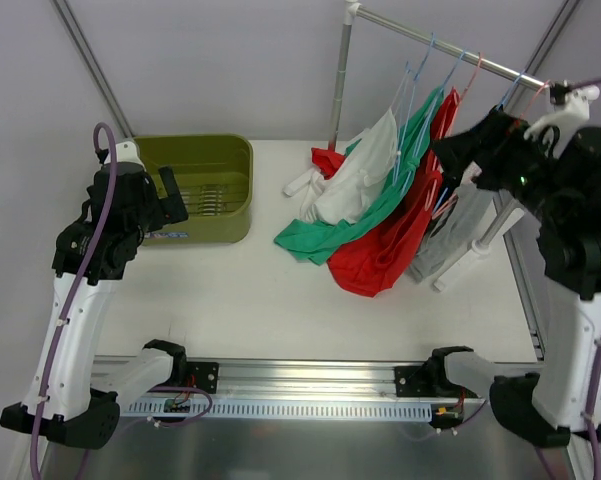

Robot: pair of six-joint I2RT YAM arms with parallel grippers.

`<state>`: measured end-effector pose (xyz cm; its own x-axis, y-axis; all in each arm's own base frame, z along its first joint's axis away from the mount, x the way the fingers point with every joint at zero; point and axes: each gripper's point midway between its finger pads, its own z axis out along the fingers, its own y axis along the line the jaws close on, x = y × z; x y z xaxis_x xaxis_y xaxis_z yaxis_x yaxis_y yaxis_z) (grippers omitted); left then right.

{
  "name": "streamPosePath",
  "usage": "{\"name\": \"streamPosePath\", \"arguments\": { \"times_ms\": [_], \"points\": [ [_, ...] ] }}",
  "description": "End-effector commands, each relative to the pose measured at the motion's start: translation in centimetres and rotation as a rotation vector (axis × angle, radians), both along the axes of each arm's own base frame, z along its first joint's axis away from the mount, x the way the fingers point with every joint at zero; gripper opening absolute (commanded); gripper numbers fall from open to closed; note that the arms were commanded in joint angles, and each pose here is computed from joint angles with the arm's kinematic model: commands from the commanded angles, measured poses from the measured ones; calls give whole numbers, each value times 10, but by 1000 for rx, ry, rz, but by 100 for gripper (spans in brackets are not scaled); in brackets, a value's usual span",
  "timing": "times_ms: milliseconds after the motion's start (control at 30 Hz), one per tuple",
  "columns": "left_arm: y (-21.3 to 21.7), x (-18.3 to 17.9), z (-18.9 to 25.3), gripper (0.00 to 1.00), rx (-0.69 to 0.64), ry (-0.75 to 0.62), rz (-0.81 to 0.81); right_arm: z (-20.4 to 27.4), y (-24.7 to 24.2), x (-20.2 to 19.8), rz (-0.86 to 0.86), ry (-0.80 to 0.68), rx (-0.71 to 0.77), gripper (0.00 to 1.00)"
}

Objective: Remove the tank top from the hanger

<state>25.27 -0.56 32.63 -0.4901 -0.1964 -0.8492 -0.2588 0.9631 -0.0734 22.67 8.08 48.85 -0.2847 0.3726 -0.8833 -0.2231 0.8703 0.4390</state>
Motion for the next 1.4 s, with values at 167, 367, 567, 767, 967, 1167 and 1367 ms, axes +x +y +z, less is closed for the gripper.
{"name": "streamPosePath", "arguments": {
  "times_ms": [167,367,567,767,967,1167,1367],
  "points": [
    [-3,-3,-6,99,-21,15,5,26,36,114,4,-29,-84,91],
    [-3,-8,-8,99,-18,17,-8,-8,30,168,-190,20,-312,73],
    [-7,-15,-19,99,-33,36,-36,-33,20,181,-269,76,-425,69],
    [-3,-15,-21,99,-3,45,-36,-73,26,206,-268,158,-481,60],
    [2,-16,-21,99,30,46,-29,-71,37,222,-263,125,-415,47],
    [4,-22,-27,99,37,50,-27,-80,34,232,-298,144,-409,21],
    [3,-22,-26,99,37,45,-38,-60,37,222,-331,117,-282,0]
  ]
}}
